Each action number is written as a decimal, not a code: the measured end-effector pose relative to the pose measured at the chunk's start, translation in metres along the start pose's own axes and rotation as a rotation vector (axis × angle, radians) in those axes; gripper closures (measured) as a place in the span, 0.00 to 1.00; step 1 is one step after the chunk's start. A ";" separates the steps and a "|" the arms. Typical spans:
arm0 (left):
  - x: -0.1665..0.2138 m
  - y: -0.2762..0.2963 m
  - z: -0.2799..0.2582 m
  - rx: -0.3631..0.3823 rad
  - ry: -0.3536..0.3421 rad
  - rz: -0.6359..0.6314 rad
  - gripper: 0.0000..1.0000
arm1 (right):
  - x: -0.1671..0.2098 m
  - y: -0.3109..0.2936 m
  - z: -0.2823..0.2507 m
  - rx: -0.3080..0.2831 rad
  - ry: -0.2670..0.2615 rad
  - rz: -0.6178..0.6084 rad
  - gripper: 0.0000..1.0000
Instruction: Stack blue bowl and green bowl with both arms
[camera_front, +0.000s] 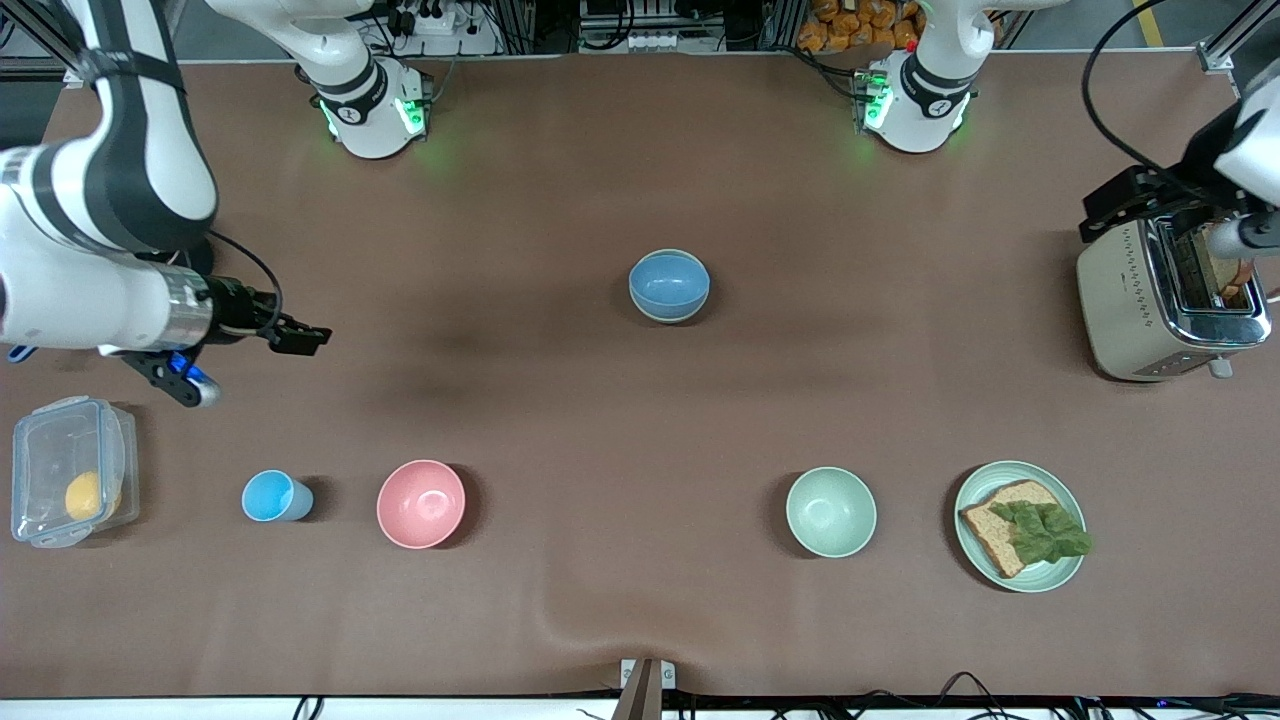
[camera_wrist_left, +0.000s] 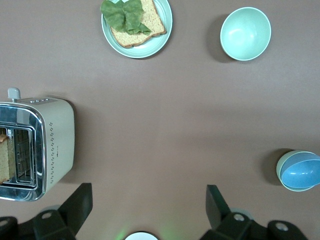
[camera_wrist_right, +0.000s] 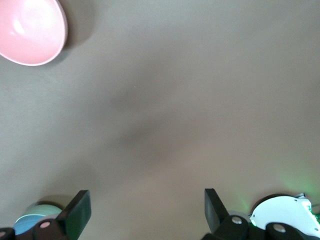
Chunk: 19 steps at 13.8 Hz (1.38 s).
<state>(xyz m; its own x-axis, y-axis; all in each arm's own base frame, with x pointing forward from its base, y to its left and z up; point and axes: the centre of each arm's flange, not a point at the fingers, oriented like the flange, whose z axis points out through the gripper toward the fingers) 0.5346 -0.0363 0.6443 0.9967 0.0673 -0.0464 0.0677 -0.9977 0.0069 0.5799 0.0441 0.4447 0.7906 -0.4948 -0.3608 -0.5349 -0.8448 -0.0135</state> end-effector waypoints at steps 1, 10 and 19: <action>0.001 0.000 0.002 0.000 -0.004 0.000 0.00 | -0.006 -0.001 -0.011 0.006 0.026 -0.034 0.00; -0.004 0.025 0.009 0.009 -0.043 0.047 0.00 | -0.129 -0.010 -0.181 -0.008 0.310 -0.339 0.00; -0.004 0.027 0.011 0.010 -0.047 0.051 0.00 | -0.115 -0.008 -0.193 -0.064 0.400 -0.508 0.00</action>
<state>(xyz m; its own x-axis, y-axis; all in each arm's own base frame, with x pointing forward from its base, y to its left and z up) 0.5322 -0.0637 0.6338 0.9955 0.0163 -0.0936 0.0164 -0.9999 0.0003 0.5507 0.0685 0.6666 0.9970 -0.0579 0.0516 -0.0564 -0.9979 -0.0311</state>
